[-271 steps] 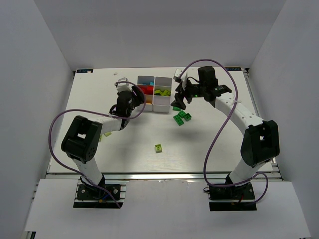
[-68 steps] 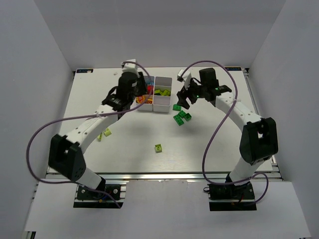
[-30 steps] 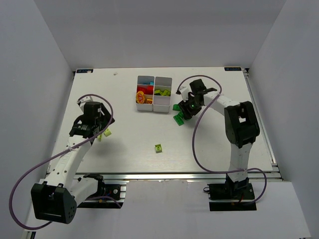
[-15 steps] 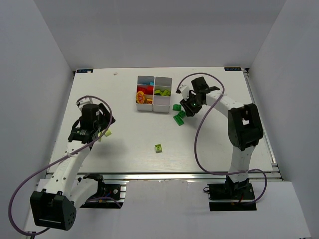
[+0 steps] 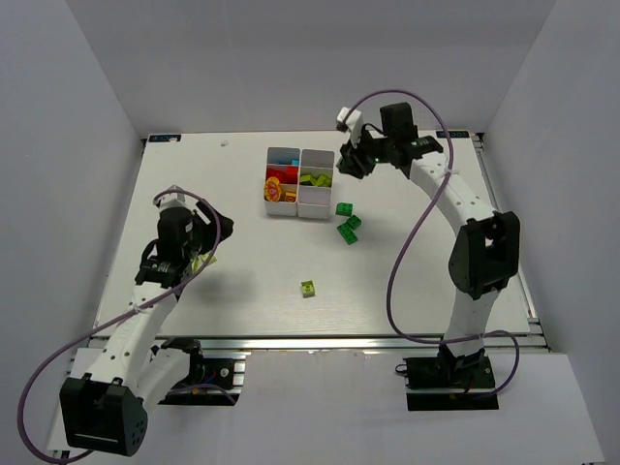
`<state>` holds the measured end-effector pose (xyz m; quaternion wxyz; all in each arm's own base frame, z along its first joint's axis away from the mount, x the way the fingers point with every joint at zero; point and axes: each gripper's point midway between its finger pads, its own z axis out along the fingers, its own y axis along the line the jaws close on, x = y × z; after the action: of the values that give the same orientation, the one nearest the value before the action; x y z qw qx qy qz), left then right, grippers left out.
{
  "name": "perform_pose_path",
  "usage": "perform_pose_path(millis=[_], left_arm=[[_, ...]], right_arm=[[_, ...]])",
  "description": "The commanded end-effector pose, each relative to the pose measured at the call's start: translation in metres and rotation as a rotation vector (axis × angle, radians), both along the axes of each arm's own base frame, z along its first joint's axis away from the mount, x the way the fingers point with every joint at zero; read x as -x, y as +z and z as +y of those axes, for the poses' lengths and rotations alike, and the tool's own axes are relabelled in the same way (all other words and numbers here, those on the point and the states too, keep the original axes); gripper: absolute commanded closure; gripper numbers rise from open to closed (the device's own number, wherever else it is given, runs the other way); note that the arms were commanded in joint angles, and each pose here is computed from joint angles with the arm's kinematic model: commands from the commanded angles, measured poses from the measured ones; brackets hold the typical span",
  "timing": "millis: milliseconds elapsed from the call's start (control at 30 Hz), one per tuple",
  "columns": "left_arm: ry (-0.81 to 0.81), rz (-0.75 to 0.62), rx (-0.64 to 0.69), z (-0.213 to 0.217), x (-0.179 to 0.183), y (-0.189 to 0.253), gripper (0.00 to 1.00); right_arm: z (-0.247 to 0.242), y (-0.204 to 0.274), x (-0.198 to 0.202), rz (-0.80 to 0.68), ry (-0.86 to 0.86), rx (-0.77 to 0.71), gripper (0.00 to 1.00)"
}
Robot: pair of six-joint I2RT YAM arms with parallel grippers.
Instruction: Sort the legos into containers by color
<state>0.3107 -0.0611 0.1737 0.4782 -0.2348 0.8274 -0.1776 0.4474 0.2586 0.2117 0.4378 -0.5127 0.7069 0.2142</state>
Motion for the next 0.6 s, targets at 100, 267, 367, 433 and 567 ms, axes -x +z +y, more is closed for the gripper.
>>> perform_pose_path(millis=[100,267,367,433,567], left_arm=[[-0.02,-0.087,0.094,-0.01,0.002,0.012,0.16],[-0.022,-0.082,0.087,-0.009,0.007,0.008,0.15],[-0.017,-0.08,0.094,-0.009,0.01,0.003,0.15],[-0.047,-0.071,0.112,-0.015,0.012,0.001,0.15],[-0.053,-0.064,0.116,-0.017,0.01,-0.001,0.15]], right_arm=[[0.039,0.055,-0.044,-0.068,-0.101,-0.177,1.0],[0.059,0.071,-0.063,-0.104,-0.185,-0.249,1.0],[0.062,0.07,-0.073,-0.119,-0.249,-0.265,1.0],[0.063,0.069,-0.082,-0.129,-0.292,-0.278,1.0],[0.069,0.06,-0.087,-0.113,-0.297,-0.282,1.0]])
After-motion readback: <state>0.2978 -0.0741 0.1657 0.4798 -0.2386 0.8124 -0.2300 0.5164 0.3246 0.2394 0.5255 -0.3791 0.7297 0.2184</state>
